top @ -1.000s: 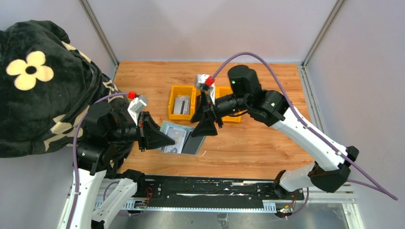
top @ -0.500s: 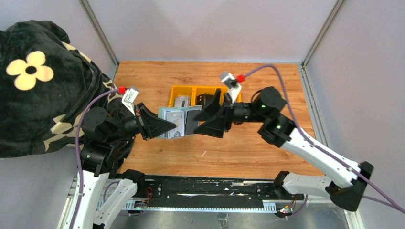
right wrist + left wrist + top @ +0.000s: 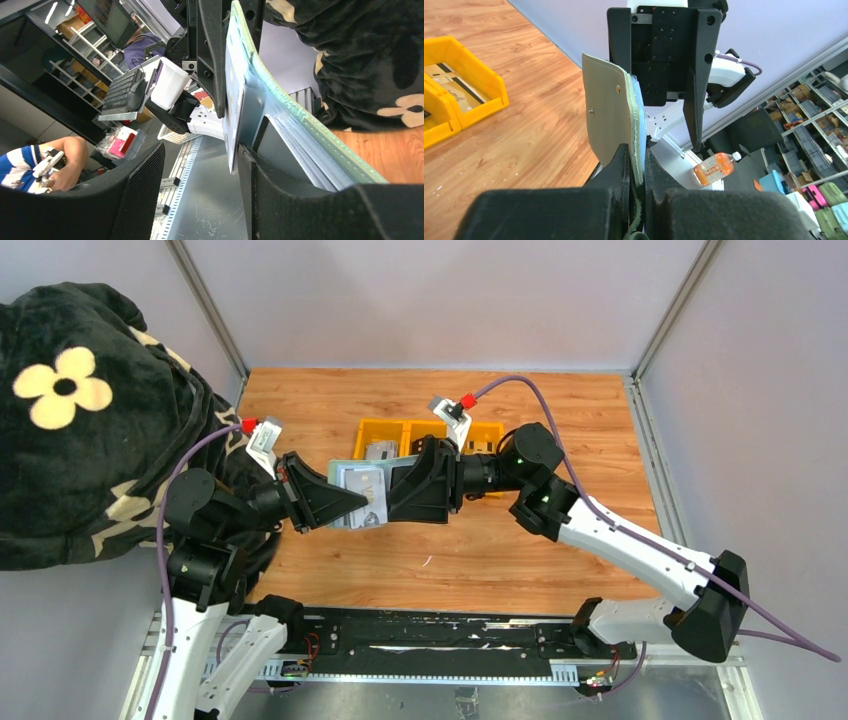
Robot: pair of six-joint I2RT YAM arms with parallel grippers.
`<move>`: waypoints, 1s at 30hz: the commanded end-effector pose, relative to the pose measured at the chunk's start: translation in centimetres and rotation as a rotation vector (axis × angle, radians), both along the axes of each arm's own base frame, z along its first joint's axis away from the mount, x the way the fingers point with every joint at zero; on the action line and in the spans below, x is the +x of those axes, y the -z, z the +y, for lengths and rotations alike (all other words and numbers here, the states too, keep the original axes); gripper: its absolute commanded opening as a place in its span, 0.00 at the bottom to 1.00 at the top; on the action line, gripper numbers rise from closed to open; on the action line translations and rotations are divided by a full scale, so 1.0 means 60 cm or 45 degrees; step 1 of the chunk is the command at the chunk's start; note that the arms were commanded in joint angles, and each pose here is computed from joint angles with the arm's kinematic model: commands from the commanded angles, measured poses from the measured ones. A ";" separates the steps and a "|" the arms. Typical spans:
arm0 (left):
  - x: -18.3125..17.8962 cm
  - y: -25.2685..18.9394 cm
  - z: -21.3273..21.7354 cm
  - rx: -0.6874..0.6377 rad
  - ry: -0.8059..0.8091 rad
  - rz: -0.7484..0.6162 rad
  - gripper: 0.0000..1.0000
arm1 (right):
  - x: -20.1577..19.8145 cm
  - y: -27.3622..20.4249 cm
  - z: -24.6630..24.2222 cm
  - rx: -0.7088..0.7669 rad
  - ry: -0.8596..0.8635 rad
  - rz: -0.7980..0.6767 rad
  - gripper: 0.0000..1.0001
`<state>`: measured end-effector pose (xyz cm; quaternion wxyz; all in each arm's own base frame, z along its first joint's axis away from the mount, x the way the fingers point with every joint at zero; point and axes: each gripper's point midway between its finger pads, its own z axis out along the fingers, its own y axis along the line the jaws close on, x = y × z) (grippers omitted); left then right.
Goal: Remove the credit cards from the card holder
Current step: Remove the credit card from the card holder.
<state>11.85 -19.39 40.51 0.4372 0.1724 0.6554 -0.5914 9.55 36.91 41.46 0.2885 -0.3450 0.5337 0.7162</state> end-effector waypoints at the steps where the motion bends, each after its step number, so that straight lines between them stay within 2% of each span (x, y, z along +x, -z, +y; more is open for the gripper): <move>1: -0.011 -0.021 0.000 -0.030 0.023 -0.075 0.00 | -0.018 -0.008 0.011 0.048 -0.087 0.007 0.58; 4: -0.008 -0.022 0.000 -0.034 0.014 -0.074 0.00 | -0.018 -0.001 0.024 0.021 -0.106 0.018 0.56; 7: -0.010 -0.026 0.000 -0.035 0.016 -0.082 0.00 | -0.020 -0.004 0.026 0.036 -0.119 0.020 0.50; 9: -0.009 -0.026 0.001 -0.031 0.007 -0.086 0.00 | -0.019 -0.010 0.027 0.062 -0.121 0.019 0.40; 12: -0.003 -0.021 0.003 -0.027 -0.022 -0.085 0.06 | -0.014 -0.010 0.037 0.067 -0.108 0.043 0.30; 16: 0.000 -0.013 0.003 -0.028 -0.031 -0.075 0.17 | 0.002 0.005 0.057 0.038 -0.071 0.122 0.08; 18: -0.001 -0.007 0.002 -0.025 -0.023 -0.069 0.20 | 0.006 0.006 0.058 0.060 -0.058 0.146 0.00; 20: -0.005 -0.002 0.002 -0.022 -0.011 -0.066 0.24 | 0.003 0.002 0.055 0.084 -0.061 0.151 0.00; 24: -0.016 -0.001 0.000 -0.024 0.030 -0.067 0.25 | 0.000 0.005 0.046 0.089 -0.056 0.138 0.00; 30: -0.024 -0.010 -0.001 -0.044 0.051 -0.068 0.17 | 0.008 0.019 0.026 0.085 -0.007 0.147 0.00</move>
